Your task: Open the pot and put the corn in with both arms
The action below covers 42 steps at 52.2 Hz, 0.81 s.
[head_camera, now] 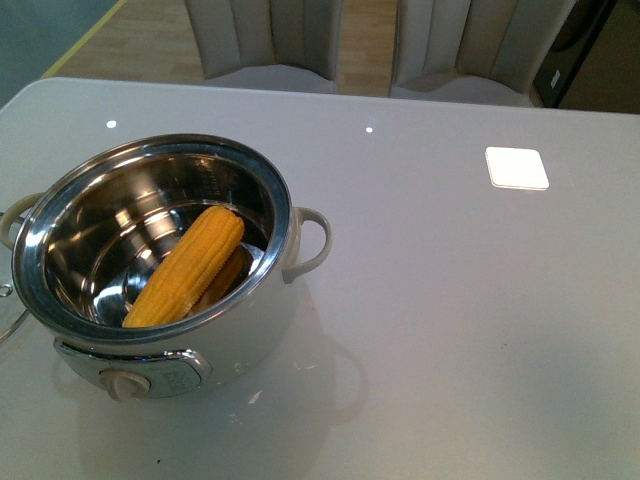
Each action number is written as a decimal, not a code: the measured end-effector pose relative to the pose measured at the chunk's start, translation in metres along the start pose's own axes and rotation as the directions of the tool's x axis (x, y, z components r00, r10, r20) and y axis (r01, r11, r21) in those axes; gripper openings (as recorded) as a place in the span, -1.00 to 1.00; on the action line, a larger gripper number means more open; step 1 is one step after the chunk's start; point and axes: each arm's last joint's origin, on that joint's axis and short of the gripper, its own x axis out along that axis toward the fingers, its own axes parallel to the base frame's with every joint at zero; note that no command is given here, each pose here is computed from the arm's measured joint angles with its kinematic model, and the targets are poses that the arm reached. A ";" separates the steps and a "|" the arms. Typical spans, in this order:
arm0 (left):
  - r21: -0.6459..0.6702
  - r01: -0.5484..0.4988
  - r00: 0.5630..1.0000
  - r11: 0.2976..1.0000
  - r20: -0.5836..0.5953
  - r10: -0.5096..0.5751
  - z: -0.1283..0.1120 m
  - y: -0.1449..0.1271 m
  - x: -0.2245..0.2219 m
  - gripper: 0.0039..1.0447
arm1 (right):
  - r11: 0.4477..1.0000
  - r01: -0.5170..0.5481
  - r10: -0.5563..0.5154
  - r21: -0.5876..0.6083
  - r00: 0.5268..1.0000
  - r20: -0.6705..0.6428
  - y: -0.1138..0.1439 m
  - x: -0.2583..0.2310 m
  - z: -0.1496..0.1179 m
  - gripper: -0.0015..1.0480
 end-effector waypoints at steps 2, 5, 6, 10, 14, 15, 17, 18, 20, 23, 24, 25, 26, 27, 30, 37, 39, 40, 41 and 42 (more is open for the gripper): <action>0.000 0.000 1.000 1.000 0.000 0.000 0.000 0.000 0.000 0.87 | 1.000 0.000 0.000 0.000 1.000 0.000 0.000 -0.001 0.000 -0.96; 0.000 0.000 1.000 1.000 0.000 0.000 0.000 0.000 0.000 0.87 | 1.000 0.000 0.000 0.000 1.000 0.000 0.000 -0.002 0.000 -0.96; 0.000 0.000 1.000 1.000 0.000 0.000 0.000 0.000 0.000 0.87 | 1.000 0.000 0.000 0.000 1.000 0.000 0.000 -0.002 0.000 -0.96; 0.000 0.000 1.000 1.000 0.000 0.000 0.000 0.000 0.000 0.87 | 1.000 0.000 0.000 0.000 1.000 -0.001 0.000 -0.003 0.000 -0.96; 0.000 0.000 1.000 1.000 0.000 0.000 0.000 0.000 0.000 0.87 | 1.000 0.001 -0.001 0.000 1.000 -0.018 0.000 -0.006 -0.002 -0.96; 0.000 0.000 1.000 1.000 0.000 0.000 0.000 0.000 0.000 0.87 | 1.000 -0.003 0.003 0.000 1.000 -0.029 0.000 -0.008 -0.004 -0.96; 0.000 0.000 1.000 1.000 0.000 0.000 0.000 0.000 0.000 0.87 | 1.000 0.001 -0.001 0.000 0.999 -0.033 0.000 -0.011 -0.005 -0.96; 0.000 0.000 1.000 1.000 0.000 0.000 0.000 0.000 0.000 0.87 | 1.000 0.000 0.000 0.000 1.000 -0.026 0.000 -0.012 -0.004 -0.96; 0.000 0.000 1.000 1.000 0.000 0.000 0.000 0.000 0.000 0.87 | 1.000 -0.001 0.001 0.000 1.000 -0.011 0.000 -0.014 -0.003 -0.96; 0.000 0.000 1.000 1.000 0.000 0.000 0.000 0.000 0.000 0.87 | 1.000 0.000 0.000 0.000 1.000 -0.007 0.000 -0.014 -0.003 -0.96; 0.000 0.000 1.000 1.000 0.000 0.000 0.000 0.000 0.000 0.87 | 1.000 0.000 0.000 0.000 1.000 -0.007 0.000 -0.014 -0.003 -0.96; 0.000 0.000 1.000 1.000 0.000 0.000 0.000 0.000 0.000 0.87 | 1.000 0.000 0.000 0.000 1.000 -0.006 0.000 -0.014 -0.003 -0.96; 0.000 0.000 1.000 1.000 0.000 0.000 0.000 0.000 0.000 0.87 | 1.000 0.000 0.000 0.000 1.000 -0.006 0.000 -0.014 -0.003 -0.96; 0.000 0.000 1.000 1.000 0.000 0.000 0.000 0.000 0.000 0.87 | 1.000 0.000 0.000 0.000 1.000 -0.006 0.000 -0.014 -0.003 -0.96; 0.000 0.000 1.000 1.000 0.000 0.000 0.000 0.000 0.000 0.87 | 1.000 0.000 0.000 0.000 1.000 -0.007 0.000 -0.014 -0.003 -0.96; 0.000 0.000 1.000 1.000 0.000 0.000 0.000 0.000 0.000 0.87 | 1.000 0.000 0.000 -0.001 1.000 -0.006 0.000 -0.014 -0.003 -0.79; 0.000 0.000 1.000 1.000 0.000 0.000 0.000 0.000 0.000 0.87 | 1.000 0.000 0.000 -0.001 1.000 -0.006 0.000 -0.014 -0.003 -0.62; 0.000 0.000 1.000 1.000 0.000 0.000 0.000 0.000 0.000 0.87 | 1.000 0.000 0.000 -0.001 1.000 -0.006 0.000 -0.014 -0.003 -0.55; 0.000 0.000 1.000 1.000 0.000 0.000 0.000 0.000 0.000 0.87 | 1.000 0.000 0.000 -0.001 1.000 -0.006 0.000 -0.014 -0.003 -0.48; 0.000 0.000 1.000 1.000 0.000 0.000 0.000 0.000 0.000 0.87 | 1.000 0.000 0.000 -0.001 1.000 -0.006 0.000 -0.014 -0.003 -0.42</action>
